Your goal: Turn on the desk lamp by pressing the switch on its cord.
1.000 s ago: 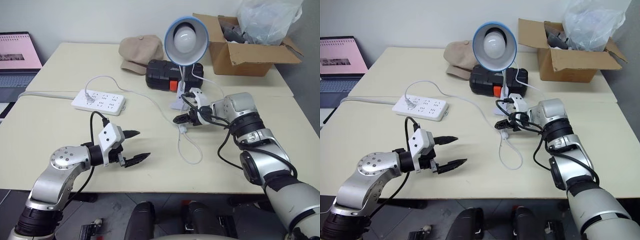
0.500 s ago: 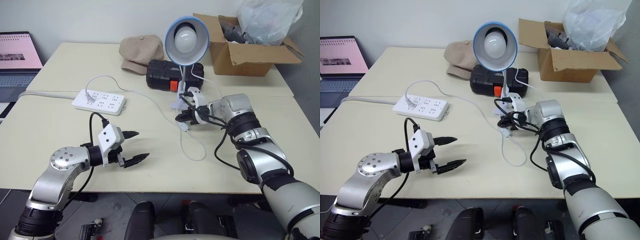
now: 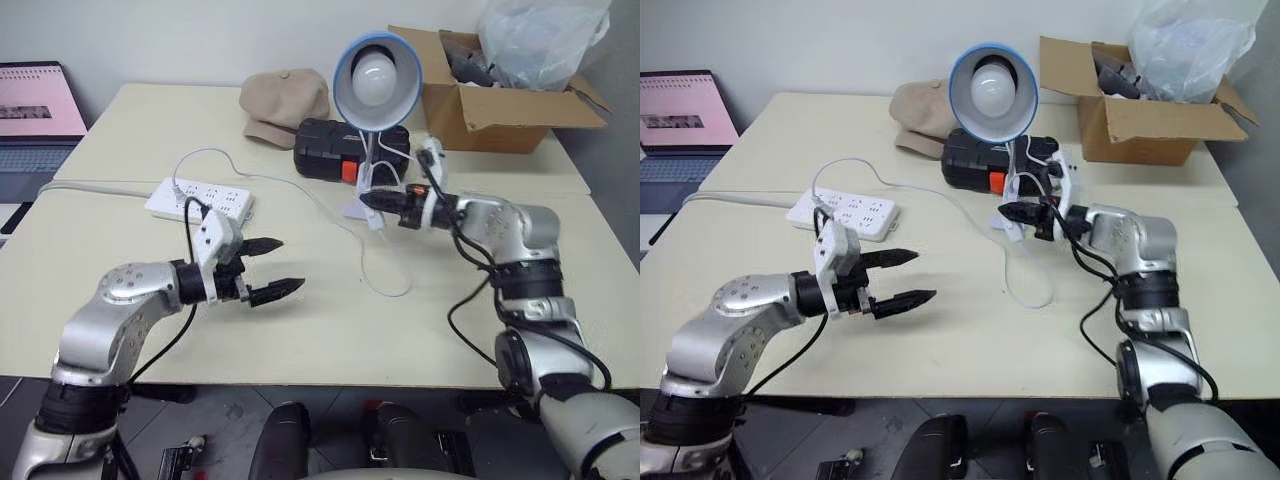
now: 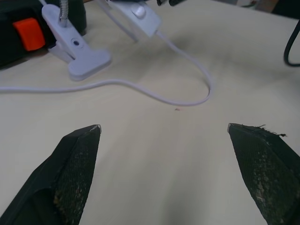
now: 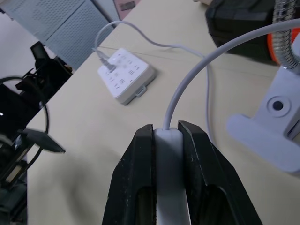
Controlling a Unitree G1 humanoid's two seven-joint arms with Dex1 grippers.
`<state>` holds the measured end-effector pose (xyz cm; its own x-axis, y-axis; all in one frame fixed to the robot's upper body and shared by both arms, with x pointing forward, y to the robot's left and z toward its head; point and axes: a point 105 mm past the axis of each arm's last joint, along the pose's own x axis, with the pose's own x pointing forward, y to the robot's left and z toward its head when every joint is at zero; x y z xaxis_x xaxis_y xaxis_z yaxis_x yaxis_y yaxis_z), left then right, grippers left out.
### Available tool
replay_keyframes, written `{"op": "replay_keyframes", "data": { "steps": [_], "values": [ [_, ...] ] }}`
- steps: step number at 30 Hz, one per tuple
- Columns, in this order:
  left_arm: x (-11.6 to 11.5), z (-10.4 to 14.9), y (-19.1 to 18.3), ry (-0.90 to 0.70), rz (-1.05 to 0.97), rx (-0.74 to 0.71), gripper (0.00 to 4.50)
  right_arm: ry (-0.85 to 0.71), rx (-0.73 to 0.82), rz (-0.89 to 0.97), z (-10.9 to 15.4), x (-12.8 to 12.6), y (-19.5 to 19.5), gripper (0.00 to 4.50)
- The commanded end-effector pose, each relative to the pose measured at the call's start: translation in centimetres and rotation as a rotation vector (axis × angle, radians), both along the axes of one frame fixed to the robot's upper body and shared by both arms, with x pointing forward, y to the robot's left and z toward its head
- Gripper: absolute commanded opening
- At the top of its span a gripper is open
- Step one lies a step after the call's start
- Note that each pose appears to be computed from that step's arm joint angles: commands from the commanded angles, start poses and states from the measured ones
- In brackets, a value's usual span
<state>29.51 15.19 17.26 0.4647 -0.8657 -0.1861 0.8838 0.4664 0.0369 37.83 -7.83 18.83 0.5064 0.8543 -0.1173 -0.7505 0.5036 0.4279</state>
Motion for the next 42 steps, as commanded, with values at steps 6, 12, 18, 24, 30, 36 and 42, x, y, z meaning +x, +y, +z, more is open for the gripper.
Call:
{"op": "replay_keyframes", "data": {
  "steps": [6, 12, 18, 24, 30, 36, 42],
  "values": [
    [0.2, 4.6, -3.7, 0.039, -0.182, -0.164, 4.50, -0.154, 0.117, 0.149, 4.8, -5.1, 0.8, 0.40],
    [-0.3, 5.0, -6.6, 0.149, -0.295, -0.283, 4.50, -0.186, 0.108, 0.221, 5.2, -7.2, 1.6, 0.40],
    [-0.3, 4.4, -7.5, 0.210, -0.334, -0.324, 4.50, -0.220, 0.090, 0.279, 5.6, -8.6, 2.1, 0.40],
    [-0.5, 4.3, -8.4, 0.234, -0.363, -0.356, 4.50, -0.235, 0.081, 0.330, 5.9, -9.6, 2.4, 0.40],
    [-0.7, 4.6, -8.8, 0.244, -0.378, -0.399, 4.50, -0.237, 0.079, 0.349, 6.2, -10.0, 2.4, 0.40],
    [-0.9, 4.6, -9.3, 0.251, -0.401, -0.405, 4.50, -0.234, 0.082, 0.353, 6.3, -10.0, 2.5, 0.40],
    [-1.2, 4.5, -9.8, 0.263, -0.428, -0.415, 4.50, -0.231, 0.090, 0.352, 6.5, -10.1, 2.5, 0.40]
  ]
}}
